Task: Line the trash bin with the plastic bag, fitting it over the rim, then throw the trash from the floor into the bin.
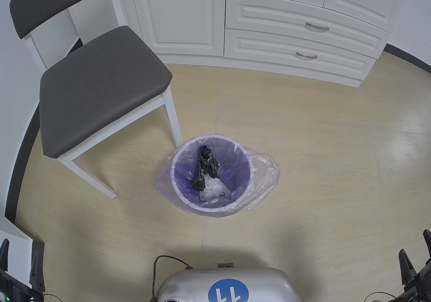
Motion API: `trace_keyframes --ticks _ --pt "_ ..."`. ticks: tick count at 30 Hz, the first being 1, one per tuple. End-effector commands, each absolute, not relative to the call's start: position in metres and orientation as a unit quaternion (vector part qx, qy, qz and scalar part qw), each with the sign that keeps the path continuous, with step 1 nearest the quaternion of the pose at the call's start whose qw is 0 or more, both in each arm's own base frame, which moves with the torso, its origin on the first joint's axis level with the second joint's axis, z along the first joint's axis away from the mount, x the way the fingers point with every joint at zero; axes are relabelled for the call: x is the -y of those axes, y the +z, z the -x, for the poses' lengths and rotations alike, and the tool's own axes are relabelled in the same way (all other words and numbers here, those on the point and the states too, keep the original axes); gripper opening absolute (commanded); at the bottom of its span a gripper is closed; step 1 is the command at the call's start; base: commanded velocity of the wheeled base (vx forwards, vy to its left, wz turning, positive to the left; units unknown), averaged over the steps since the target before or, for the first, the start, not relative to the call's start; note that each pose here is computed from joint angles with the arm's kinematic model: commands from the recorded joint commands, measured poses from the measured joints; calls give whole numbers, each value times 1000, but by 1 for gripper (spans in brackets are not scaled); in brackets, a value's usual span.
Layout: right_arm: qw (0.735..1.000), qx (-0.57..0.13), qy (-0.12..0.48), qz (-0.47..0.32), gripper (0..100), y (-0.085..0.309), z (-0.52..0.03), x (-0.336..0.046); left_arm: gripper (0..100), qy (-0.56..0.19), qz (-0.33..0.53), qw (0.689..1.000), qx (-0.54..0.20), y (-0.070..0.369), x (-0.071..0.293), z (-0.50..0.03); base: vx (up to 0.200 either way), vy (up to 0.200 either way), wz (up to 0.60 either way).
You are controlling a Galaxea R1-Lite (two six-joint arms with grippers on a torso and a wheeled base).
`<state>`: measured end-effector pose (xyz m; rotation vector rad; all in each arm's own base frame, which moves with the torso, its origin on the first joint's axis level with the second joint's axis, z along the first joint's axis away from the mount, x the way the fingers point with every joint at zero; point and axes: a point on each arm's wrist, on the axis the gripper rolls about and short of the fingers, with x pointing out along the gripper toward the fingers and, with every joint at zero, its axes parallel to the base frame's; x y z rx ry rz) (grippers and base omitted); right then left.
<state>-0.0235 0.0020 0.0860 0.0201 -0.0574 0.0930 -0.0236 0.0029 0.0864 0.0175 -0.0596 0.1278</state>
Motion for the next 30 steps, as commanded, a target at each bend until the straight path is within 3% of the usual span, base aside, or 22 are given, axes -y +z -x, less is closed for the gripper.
trace_keyframes --ticks 1,6,17,30 --pt "999 26 27 -13 100 81 23 -1 100 51 -7 998 24 81 -2 23 0 0 0" --pt "999 20 -28 -19 100 79 23 1 100 51 -1 998 24 81 -2 23 0 0 0" --pt "1000 0 4 8 100 75 23 0 100 -3 -4 1000 -9 75 0 23 0 0 0" --pt "1000 0 3 1 100 75 23 0 100 -1 4 1000 -8 75 0 23 0 0 0"
